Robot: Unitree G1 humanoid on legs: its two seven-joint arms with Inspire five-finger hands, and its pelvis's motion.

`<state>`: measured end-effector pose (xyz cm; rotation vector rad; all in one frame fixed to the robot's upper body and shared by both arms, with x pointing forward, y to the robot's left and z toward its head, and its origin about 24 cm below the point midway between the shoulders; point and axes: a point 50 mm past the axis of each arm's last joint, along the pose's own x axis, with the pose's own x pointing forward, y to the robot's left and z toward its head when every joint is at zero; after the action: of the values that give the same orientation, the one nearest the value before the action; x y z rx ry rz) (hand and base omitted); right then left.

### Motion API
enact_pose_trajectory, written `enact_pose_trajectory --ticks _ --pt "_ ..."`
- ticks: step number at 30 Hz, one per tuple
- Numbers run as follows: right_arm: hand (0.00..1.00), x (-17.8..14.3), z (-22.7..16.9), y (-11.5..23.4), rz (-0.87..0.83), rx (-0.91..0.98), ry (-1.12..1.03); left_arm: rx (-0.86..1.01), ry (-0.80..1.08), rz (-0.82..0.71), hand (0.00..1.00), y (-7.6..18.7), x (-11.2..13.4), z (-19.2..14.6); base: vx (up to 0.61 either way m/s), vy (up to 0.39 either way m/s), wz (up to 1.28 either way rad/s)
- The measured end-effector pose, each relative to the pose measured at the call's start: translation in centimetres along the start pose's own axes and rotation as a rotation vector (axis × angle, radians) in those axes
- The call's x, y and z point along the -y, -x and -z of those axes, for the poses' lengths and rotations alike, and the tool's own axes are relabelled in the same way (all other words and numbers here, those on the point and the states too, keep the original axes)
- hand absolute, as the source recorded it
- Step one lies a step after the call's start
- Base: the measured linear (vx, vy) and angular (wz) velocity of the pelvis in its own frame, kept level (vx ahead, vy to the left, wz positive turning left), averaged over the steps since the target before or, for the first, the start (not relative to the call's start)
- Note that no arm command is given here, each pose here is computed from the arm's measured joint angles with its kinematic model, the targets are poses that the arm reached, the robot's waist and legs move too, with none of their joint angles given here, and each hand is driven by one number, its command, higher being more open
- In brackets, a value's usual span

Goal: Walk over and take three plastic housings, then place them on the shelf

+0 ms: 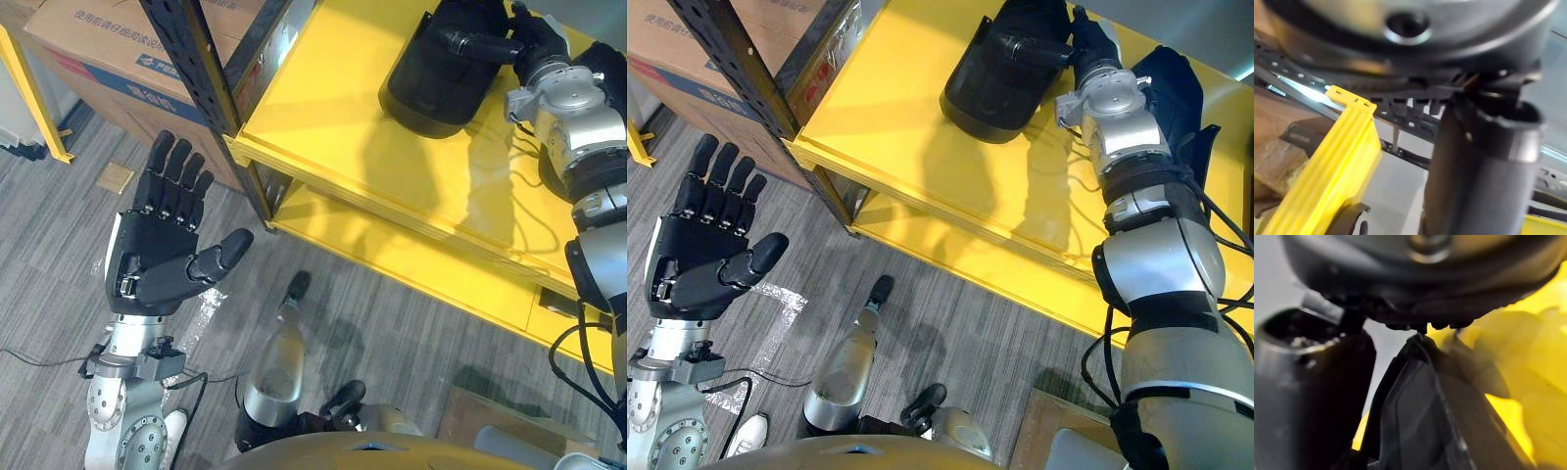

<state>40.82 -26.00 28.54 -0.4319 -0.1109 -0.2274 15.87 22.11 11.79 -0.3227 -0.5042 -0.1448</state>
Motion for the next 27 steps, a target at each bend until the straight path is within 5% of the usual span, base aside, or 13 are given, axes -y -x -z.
enact_pose_trajectory --ticks 9,18,27 --pt "1.00 -0.9 -1.5 0.1 -0.034 0.093 0.031 0.009 0.000 0.013 1.00 0.1 0.0 -0.1 -0.02 0.000 -0.07" --pt "1.00 -1.1 -8.5 4.1 -0.075 0.644 0.034 0.036 -0.012 0.029 1.00 0.1 0.0 -0.4 -0.01 -0.006 -0.15" --pt "1.00 0.4 1.4 11.1 0.122 0.668 -0.085 -0.004 0.004 -0.091 1.00 1.2 -0.6 0.8 -0.04 0.015 -0.28"
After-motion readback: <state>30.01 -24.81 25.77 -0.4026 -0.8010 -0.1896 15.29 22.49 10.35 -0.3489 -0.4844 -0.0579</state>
